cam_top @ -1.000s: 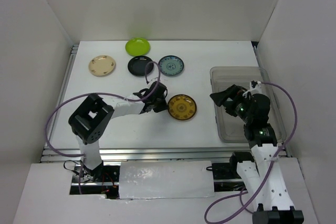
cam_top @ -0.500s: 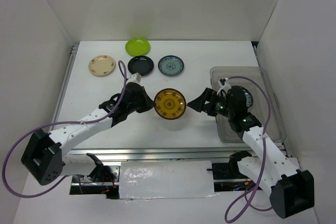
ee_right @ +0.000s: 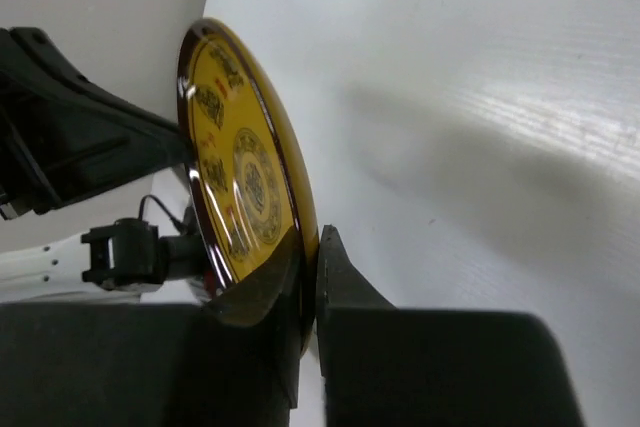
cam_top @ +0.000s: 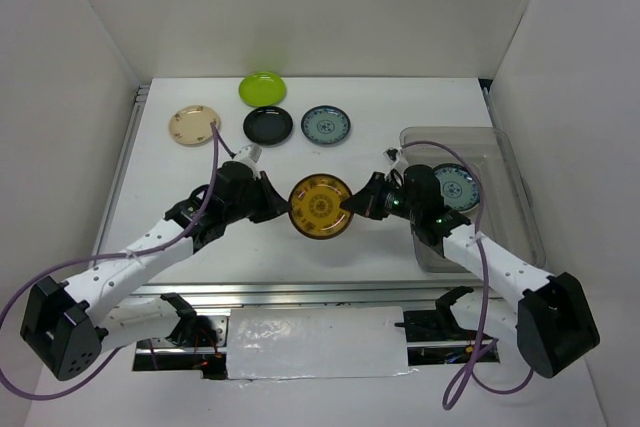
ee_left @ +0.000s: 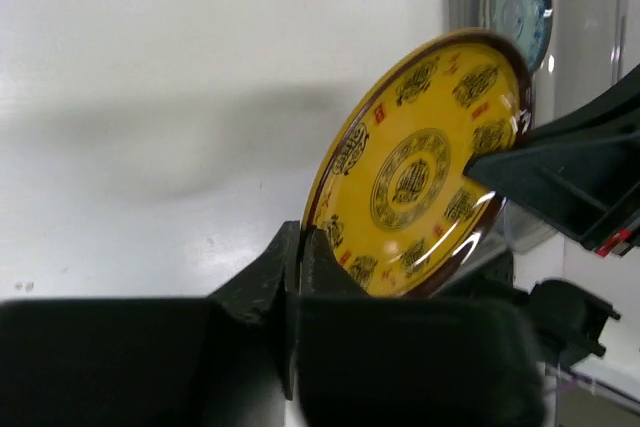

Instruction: Place the plates into the plastic bin on the countertop

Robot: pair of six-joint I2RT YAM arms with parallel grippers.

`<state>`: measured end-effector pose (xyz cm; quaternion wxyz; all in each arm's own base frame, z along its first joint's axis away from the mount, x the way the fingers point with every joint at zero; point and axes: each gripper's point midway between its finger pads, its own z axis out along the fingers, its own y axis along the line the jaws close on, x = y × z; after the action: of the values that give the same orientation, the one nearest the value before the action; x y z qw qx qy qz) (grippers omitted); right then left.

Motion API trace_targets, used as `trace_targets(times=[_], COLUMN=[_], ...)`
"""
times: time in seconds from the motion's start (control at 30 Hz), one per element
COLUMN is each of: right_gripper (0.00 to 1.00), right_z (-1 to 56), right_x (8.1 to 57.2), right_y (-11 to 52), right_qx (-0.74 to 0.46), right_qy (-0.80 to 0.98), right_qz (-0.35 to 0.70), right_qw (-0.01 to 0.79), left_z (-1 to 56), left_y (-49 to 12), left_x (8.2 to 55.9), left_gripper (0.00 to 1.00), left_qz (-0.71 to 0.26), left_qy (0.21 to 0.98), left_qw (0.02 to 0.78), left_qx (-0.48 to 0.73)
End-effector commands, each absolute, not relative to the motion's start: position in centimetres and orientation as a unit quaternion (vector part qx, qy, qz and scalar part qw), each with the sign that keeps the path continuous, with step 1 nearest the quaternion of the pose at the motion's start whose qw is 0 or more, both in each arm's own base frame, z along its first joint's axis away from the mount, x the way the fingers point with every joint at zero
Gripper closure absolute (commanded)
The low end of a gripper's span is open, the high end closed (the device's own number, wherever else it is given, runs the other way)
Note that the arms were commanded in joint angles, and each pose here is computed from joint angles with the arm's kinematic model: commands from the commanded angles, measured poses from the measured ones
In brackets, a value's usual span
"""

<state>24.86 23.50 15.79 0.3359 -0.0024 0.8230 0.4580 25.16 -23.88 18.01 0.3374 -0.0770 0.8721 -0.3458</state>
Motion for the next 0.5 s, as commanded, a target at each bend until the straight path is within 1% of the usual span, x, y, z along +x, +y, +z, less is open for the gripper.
trace_targets(times=[0.0,0.03,0.07,0.1,0.13,0.17,0.2,0.23,0.27,0.3,0.33,0.37,0.4,0.47], right_gripper=[1.00,1.00,1.00,1.00,1.00,1.00,1.00,1.00,1.00,1.00,1.00,1.00,1.00,1.00], right_z=[19.5,20.4,19.9,20.0,20.9,19.6,20.8,20.9,19.7,21.3,21.4,21.1,21.3,20.6], right_x=[26.0,25.8,26.5,26.8,26.9,27.3,27.7,27.8,27.5,27.4,27.6,27.3,27.4,27.6], right_y=[24.2,23.8,22.5,21.4,19.8,17.4,14.4,12.4,9.9,7.7,3.9,2.3,-1.5,-4.0], right_qx=[-0.001,0.007,0.047,0.073,0.101,0.159,0.200,0.233,0.274,0.299,0.341,0.359,0.404,0.427], right_qy=[0.781,0.775,0.785,0.787,0.780,0.793,0.775,0.769,0.776,0.754,0.739,0.738,0.716,0.713], right_qz=[0.486,0.485,0.462,0.449,0.437,0.395,0.375,0.353,0.309,0.289,0.244,0.220,0.184,0.166], right_qw=[0.393,0.405,0.410,0.418,0.436,0.435,0.467,0.479,0.476,0.508,0.527,0.526,0.539,0.530], left_z=[19.9,19.7,20.4,20.5,20.7,20.6,21.4,21.7,22.2,22.6,22.8,22.9,22.9,22.4], left_y=[-24.5,-24.0,-23.6,-22.7,-21.8,-20.4,-18.9,-18.0,-16.9,-16.1,-15.7,-15.2,-15.1,-15.1], left_x=[25.5,25.5,25.7,26.1,26.2,25.5,26.1,25.8,25.2,25.2,25.0,24.6,24.5,24.4], left_gripper=[0.84,0.57,0.33,0.01,0.01,0.01,0.01,0.01,0.01,0.01,0.01,0.01,0.01,0.01], left_qz=[-0.361,-0.349,-0.340,-0.320,-0.303,-0.280,-0.254,-0.243,-0.235,-0.224,-0.221,-0.217,-0.215,-0.206], left_qy=[0.864,0.870,0.869,0.870,0.871,0.877,0.870,0.868,0.863,0.859,0.857,0.857,0.859,0.866], left_qw=[0.344,0.340,0.350,0.362,0.370,0.368,0.394,0.401,0.411,0.424,0.429,0.432,0.432,0.425], left_qx=[-0.063,-0.071,-0.082,-0.099,-0.112,-0.131,-0.155,-0.167,-0.173,-0.180,-0.179,-0.176,-0.174,-0.161])
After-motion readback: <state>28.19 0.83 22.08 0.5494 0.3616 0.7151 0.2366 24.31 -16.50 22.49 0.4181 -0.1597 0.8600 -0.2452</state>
